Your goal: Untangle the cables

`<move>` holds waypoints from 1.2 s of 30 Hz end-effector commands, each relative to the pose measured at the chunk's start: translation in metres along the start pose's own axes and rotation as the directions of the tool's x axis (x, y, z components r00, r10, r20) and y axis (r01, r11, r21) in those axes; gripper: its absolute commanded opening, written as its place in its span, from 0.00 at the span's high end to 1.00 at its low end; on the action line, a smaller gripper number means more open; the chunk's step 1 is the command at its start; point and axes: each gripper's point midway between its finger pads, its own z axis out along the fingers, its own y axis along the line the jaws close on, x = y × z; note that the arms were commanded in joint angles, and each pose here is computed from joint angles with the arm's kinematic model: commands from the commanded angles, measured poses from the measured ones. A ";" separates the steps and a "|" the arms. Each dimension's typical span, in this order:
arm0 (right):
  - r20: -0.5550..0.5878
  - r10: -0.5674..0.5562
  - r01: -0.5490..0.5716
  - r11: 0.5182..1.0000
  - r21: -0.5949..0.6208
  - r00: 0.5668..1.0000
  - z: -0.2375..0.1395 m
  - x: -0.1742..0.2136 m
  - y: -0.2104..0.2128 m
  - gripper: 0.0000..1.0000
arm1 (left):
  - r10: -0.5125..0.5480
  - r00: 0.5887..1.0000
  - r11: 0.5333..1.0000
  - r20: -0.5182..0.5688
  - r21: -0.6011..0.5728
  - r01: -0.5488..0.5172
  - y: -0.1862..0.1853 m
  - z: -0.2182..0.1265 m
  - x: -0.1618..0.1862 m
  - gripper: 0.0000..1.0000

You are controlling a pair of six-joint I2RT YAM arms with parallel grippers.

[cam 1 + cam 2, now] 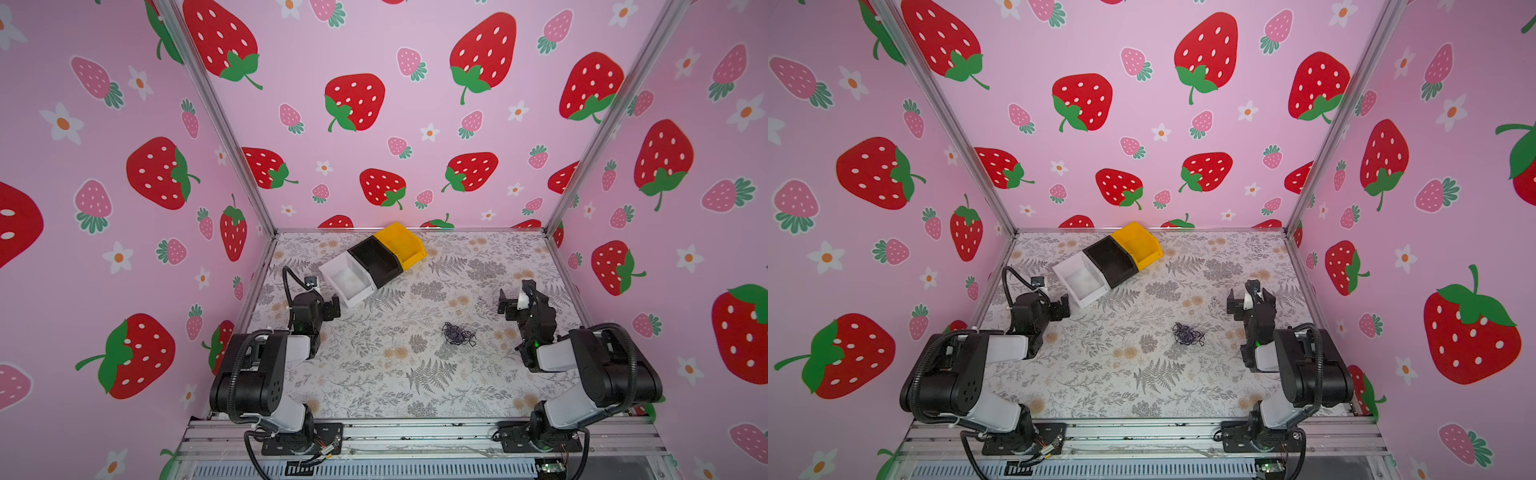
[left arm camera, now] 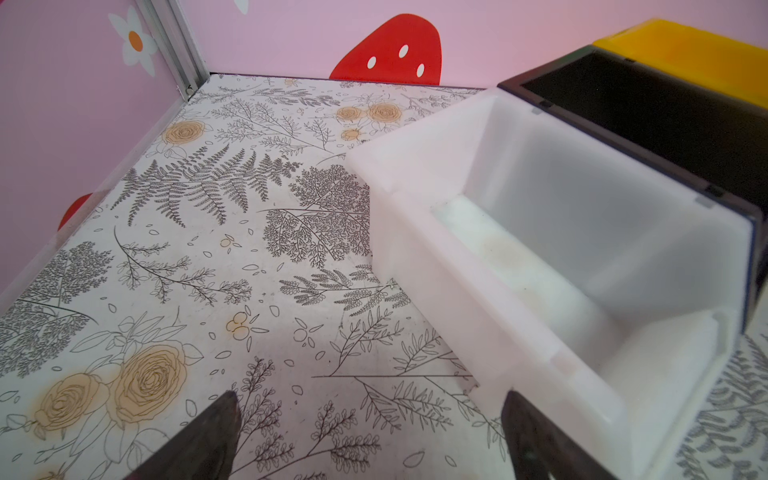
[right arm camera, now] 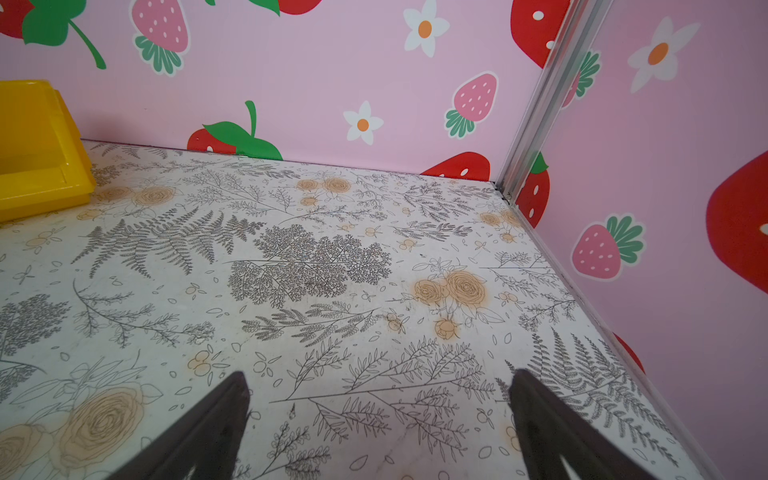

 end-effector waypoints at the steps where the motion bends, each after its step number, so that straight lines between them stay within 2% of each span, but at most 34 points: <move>1: 0.029 -0.003 0.003 1.000 0.004 1.000 -0.001 -0.007 -0.001 0.01 | -0.008 0.999 1.000 0.037 0.006 0.008 0.000 0.004 -0.016 0.01; 5: 0.058 0.005 -0.006 1.000 0.022 0.998 -0.006 -0.014 -0.006 0.00 | -0.008 0.999 0.999 0.037 0.031 0.007 -0.004 0.002 -0.020 0.01; 7: 0.059 0.001 -0.001 1.000 0.010 0.998 -0.009 -0.024 -0.005 0.01 | -0.002 1.000 0.999 0.004 0.036 0.001 -0.005 -0.002 -0.033 0.02; 10: 0.075 -0.017 0.022 0.997 -0.072 0.997 -0.012 -0.049 0.007 0.08 | -0.006 1.000 1.000 -0.014 0.028 0.006 -0.004 -0.012 -0.059 0.03; 12: 0.047 0.025 -0.018 0.990 -0.139 0.999 -0.013 -0.065 0.016 0.12 | -0.048 0.999 0.998 0.010 0.044 0.048 -0.006 -0.024 -0.080 0.05; 15: -0.051 0.088 -0.099 0.950 -0.297 0.995 -0.018 -0.081 0.045 0.21 | -0.112 0.993 0.985 -0.033 0.130 0.116 -0.025 -0.047 -0.106 0.10; 17: -0.153 0.111 -0.161 0.914 -0.372 0.982 -0.024 -0.083 0.065 0.27 | -0.123 0.989 0.971 -0.084 0.198 0.138 -0.051 -0.063 -0.116 0.12; 22: -0.333 0.053 -0.226 0.831 -0.508 0.941 -0.052 -0.070 0.115 0.35 | -0.017 0.984 0.914 -0.175 0.397 0.087 -0.142 -0.095 -0.116 0.15; 26: -0.482 0.002 -0.296 0.792 -0.534 0.876 -0.071 -0.043 0.143 0.43 | 0.059 0.957 0.848 -0.283 0.521 0.102 -0.219 -0.111 -0.102 0.23; 27: -0.513 -0.005 -0.310 0.792 -0.527 0.859 -0.075 -0.036 0.147 0.45 | 0.088 0.950 0.831 -0.300 0.547 0.096 -0.238 -0.114 -0.096 0.24; 28: -0.546 -0.006 -0.331 0.789 -0.517 0.838 -0.079 -0.029 0.151 0.47 | 0.133 0.939 0.796 -0.316 0.599 0.089 -0.260 -0.121 -0.089 0.26; 31: -0.622 0.022 -0.421 0.756 -0.502 0.783 -0.092 -0.020 0.162 0.54 | 0.269 0.910 0.720 -0.315 0.694 0.028 -0.305 -0.132 -0.064 0.29; 33: -0.635 0.040 -0.437 0.758 -0.484 0.772 -0.096 -0.016 0.161 0.55 | 0.322 0.888 0.699 -0.327 0.715 0.011 -0.319 -0.133 -0.051 0.31; 36: -0.646 0.051 -0.425 0.792 -0.439 0.762 -0.096 -0.006 0.152 0.56 | 0.357 0.849 0.660 -0.390 0.748 0.066 -0.336 -0.137 -0.035 0.35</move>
